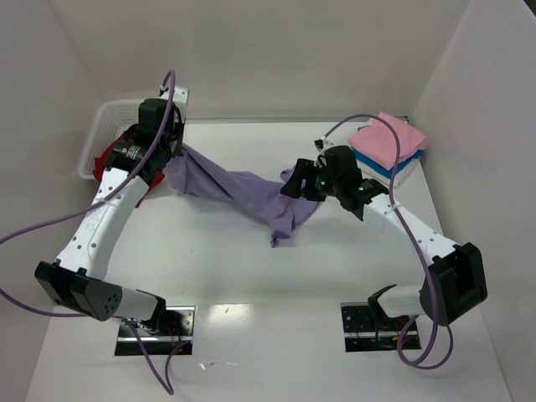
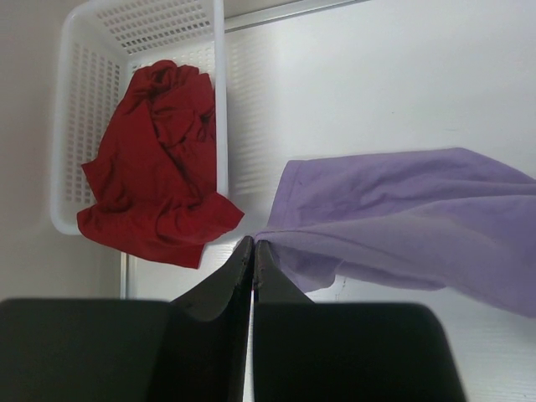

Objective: Fold and stack the t-shirts
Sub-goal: Flatten out the tshirt

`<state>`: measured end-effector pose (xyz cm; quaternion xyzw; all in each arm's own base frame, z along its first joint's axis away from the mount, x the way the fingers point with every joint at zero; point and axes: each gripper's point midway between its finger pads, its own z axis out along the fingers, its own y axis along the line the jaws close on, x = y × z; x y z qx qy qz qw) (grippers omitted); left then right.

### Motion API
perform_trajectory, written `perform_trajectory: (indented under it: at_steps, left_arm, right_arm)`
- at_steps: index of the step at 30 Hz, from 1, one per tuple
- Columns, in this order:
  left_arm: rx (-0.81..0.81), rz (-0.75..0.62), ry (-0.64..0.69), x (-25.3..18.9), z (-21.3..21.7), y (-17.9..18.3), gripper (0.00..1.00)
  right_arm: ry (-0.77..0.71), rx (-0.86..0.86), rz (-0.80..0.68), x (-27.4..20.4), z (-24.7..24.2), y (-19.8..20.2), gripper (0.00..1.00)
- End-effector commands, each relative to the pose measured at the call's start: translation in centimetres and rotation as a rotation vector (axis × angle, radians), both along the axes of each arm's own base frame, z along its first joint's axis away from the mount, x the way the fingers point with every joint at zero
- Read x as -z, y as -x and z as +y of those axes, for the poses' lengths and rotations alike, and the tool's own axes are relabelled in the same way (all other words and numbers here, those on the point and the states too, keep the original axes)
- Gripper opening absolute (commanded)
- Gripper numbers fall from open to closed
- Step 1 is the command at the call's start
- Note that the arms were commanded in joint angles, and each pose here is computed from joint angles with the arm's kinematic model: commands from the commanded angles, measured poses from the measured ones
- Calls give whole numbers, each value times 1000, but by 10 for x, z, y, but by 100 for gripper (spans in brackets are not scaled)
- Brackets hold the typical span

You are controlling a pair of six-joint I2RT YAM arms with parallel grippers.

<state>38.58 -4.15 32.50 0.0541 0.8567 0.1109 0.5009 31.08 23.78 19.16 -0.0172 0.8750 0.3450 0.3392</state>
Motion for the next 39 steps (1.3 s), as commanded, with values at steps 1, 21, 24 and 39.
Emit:
perform_trajectory:
  at_steps: [1,21,24,39]
  left_arm:
    - [-7,-47,35,-11,-3,-3,0]
    - [3,-13,20,3,-10,-8,0]
    - [3,-5,17,6,-11,-10,0]
    - [-21,9,-2,14,-6,-11,0]
  right_arm:
    - [84,179,-100,-20,-36,-18,85]
    - [269,425,200,126,-77,-28,66]
    - [258,435,173,124,-76,-35,64]
    - [298,460,203,149,-75,-50,28]
